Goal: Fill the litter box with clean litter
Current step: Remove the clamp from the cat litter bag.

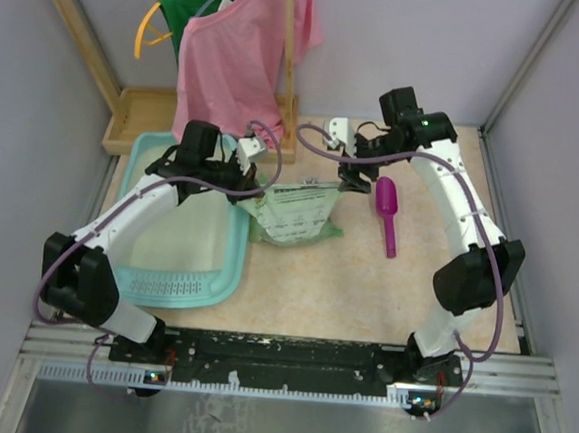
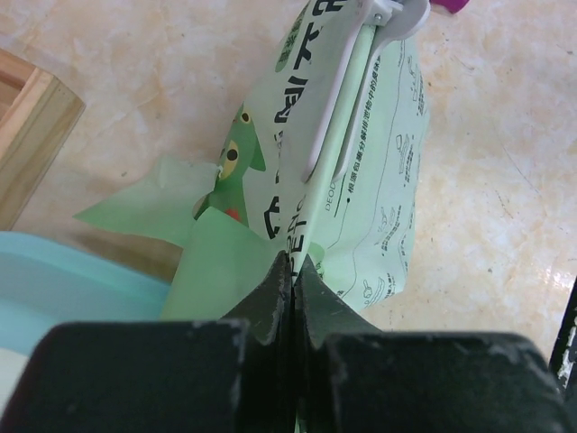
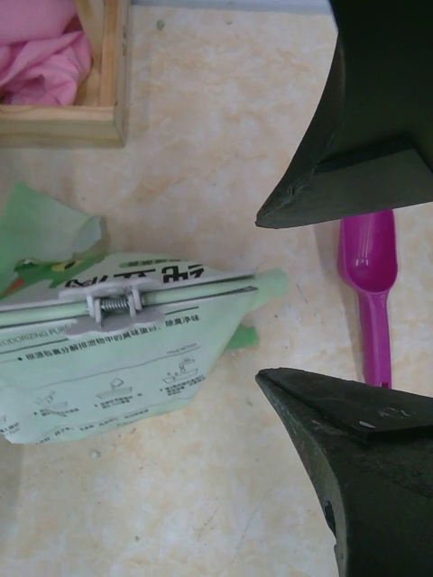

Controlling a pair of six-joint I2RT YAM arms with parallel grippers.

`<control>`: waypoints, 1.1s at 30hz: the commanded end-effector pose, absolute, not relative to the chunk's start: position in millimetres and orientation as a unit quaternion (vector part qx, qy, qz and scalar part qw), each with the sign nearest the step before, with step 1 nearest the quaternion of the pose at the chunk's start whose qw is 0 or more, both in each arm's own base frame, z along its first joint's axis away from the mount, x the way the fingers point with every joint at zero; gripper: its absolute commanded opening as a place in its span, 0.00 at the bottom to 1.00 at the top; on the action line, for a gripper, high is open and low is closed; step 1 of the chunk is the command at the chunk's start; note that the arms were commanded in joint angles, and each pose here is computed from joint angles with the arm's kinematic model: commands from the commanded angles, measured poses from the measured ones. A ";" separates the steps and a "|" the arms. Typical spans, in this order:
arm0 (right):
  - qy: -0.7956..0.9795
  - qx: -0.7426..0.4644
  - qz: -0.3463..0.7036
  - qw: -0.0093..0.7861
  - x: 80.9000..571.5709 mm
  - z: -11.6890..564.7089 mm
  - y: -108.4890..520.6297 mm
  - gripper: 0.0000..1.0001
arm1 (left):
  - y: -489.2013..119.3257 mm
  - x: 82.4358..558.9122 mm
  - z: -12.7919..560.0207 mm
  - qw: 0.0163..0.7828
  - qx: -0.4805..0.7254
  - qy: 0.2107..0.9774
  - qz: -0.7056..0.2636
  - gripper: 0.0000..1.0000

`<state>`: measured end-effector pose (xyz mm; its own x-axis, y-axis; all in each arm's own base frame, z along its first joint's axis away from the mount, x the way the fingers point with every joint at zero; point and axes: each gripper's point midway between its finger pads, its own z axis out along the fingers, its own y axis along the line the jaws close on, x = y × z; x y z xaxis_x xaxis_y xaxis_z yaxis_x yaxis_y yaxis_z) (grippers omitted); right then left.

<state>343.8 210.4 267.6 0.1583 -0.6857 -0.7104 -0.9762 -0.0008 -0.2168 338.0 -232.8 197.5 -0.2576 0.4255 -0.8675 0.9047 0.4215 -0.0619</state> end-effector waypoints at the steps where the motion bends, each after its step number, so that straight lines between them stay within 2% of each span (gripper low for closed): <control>1: 0.538 -0.702 0.192 0.426 334.0 297.2 221.4 0.64 | -231.3 329.8 239.3 0.466 0.457 0.701 -0.287 0.00; 20: 0.503 -0.743 0.210 0.390 303.4 268.4 255.7 0.59 | -268.4 317.5 240.3 0.467 0.468 0.689 -0.297 0.00; 33: 0.508 -0.729 0.192 0.417 318.5 268.9 266.5 0.59 | -272.0 313.6 242.2 0.469 0.468 0.689 -0.295 0.00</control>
